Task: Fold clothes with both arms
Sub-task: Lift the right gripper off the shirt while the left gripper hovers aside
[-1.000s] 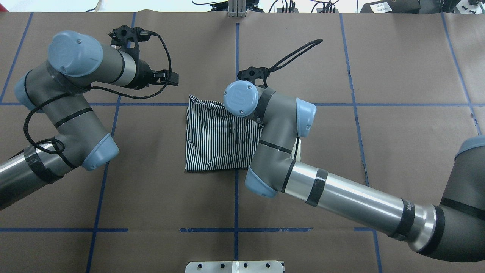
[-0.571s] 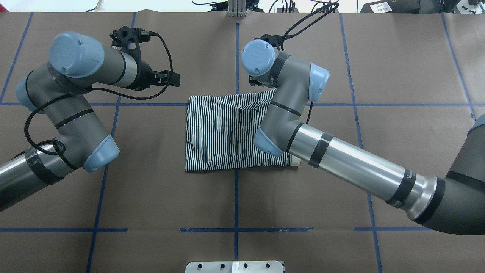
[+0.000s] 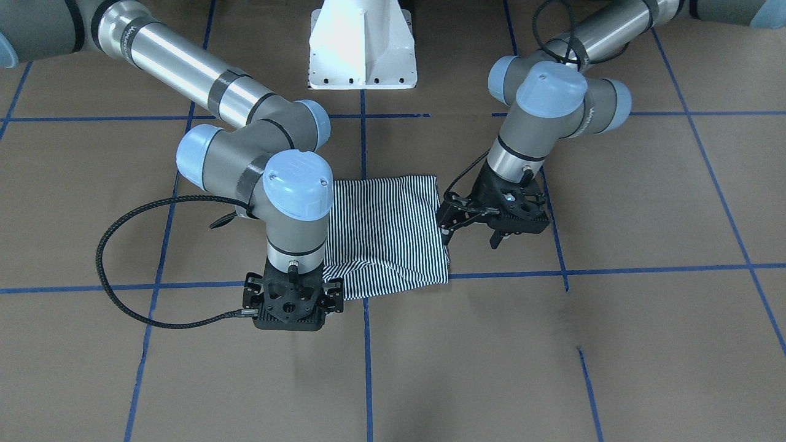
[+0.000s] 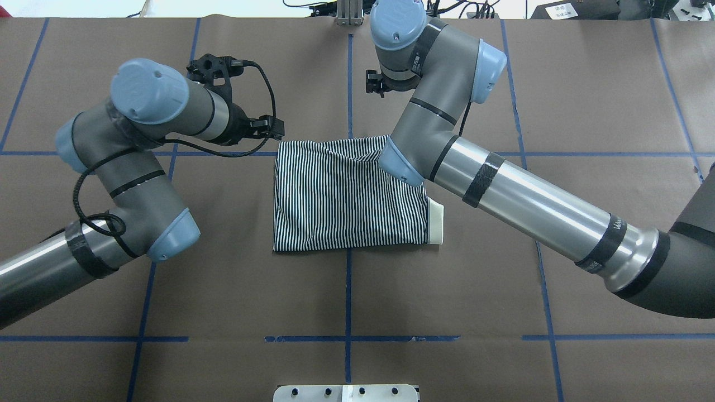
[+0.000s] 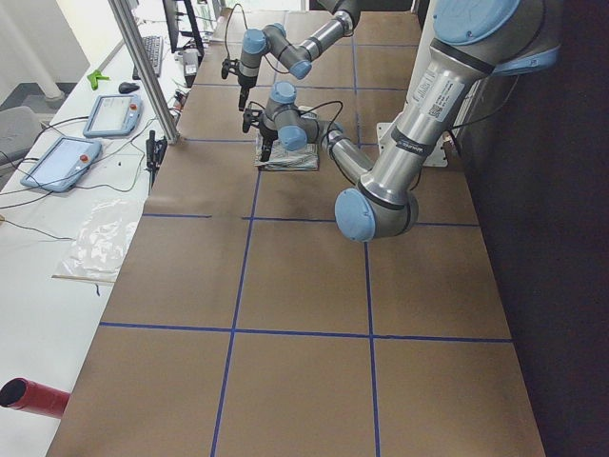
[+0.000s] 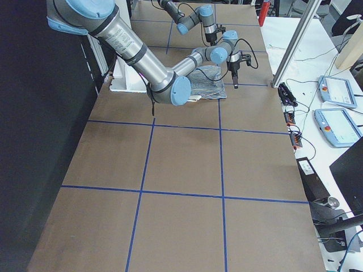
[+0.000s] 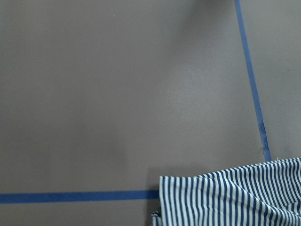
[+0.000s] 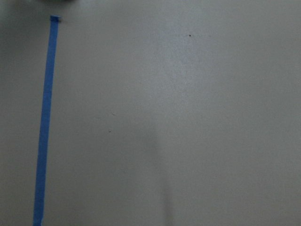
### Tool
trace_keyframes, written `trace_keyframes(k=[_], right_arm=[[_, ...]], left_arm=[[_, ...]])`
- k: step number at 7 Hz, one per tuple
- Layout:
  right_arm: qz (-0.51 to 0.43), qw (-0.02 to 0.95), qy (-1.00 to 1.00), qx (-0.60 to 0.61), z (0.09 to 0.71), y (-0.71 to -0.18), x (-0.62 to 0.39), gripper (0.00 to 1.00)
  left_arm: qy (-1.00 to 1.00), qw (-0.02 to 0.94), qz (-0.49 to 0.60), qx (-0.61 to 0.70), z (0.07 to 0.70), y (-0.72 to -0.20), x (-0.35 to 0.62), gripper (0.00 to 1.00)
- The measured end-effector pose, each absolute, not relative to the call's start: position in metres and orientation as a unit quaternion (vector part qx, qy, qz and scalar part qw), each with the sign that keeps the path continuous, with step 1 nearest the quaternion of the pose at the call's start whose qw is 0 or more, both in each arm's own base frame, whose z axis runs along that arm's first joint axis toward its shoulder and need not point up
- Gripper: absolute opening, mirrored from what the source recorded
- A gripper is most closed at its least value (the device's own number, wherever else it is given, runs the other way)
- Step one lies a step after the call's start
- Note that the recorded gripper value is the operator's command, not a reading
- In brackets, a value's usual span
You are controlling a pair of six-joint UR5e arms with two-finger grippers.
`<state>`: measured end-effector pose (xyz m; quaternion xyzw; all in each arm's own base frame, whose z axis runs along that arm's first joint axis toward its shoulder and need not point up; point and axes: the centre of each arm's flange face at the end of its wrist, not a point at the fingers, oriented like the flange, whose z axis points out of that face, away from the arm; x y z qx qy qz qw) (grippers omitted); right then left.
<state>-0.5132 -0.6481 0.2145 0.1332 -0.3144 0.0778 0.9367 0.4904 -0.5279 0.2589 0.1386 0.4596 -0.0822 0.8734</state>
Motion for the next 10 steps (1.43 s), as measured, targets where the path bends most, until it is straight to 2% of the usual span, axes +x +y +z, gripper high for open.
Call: trace_keyframes(k=[4,8,10], right_arm=[[0.076,0.935,-0.321,0.132,0.226,-0.639,-0.502,1.00],[0.069,0.936,-0.318,0.134,0.239,-0.635,-0.498,1.00],[0.068,0.937,-0.317,0.133,0.242,-0.635,-0.497,1.00]], left_arm=[[0.407,0.898,-0.099,0.135,0.288,-0.537,0.531,1.00],[0.366,0.914,-0.074,0.160,0.327,-0.541,0.527,1.00],[0.336,0.920,-0.030,0.198,0.350,-0.560,0.493,1.00]])
